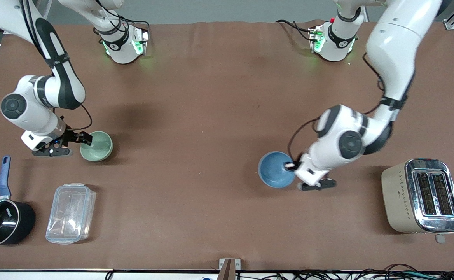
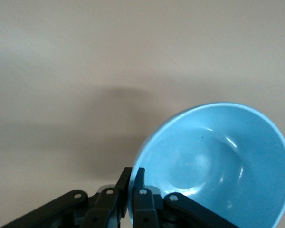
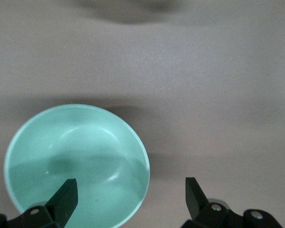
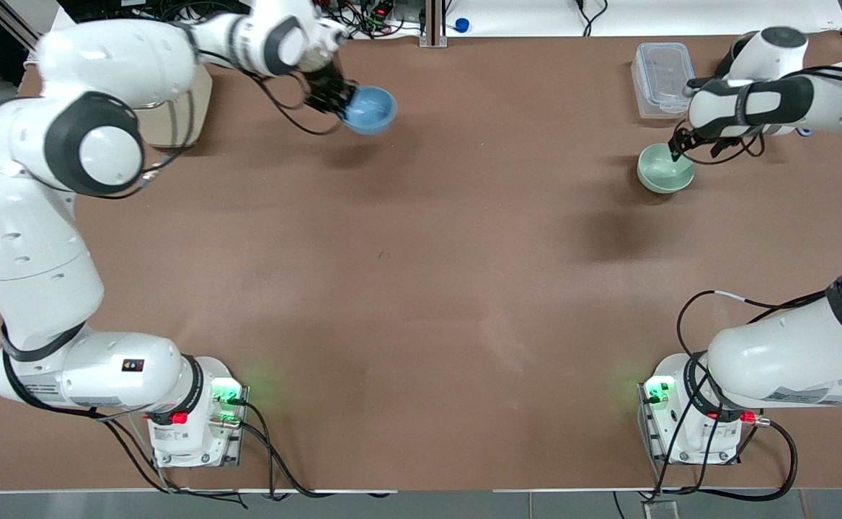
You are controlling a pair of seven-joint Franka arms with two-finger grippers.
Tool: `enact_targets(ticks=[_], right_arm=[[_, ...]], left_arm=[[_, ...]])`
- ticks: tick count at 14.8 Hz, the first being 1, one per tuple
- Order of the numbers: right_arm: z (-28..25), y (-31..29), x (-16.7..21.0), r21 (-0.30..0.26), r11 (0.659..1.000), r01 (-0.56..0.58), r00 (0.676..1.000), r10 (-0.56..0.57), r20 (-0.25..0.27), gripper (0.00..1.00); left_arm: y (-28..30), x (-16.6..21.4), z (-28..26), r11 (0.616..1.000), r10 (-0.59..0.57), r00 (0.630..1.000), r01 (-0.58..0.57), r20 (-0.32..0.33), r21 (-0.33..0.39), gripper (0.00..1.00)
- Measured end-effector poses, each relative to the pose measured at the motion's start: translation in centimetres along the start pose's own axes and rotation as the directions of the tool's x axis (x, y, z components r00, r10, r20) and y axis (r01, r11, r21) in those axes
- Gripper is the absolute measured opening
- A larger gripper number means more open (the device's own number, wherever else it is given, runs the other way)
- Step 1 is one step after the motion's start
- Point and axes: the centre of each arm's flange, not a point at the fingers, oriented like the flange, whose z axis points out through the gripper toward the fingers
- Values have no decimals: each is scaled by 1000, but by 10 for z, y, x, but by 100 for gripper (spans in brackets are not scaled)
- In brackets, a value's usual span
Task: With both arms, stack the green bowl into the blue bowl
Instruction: 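Slide the blue bowl to mid-table while the right gripper grasps the green bowl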
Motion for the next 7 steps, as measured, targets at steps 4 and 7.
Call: enact_targets(ticks=[4, 7], right_arm=[[28, -2, -5, 2, 1000, 2, 1000, -2, -3, 86], [34, 3, -10, 4, 1000, -9, 1000, 9, 6, 59]], left_arm=[[96, -70, 64, 1000, 2, 1000, -2, 13, -26, 6], [130, -102, 109, 999, -18, 1000, 18, -4, -50, 6]])
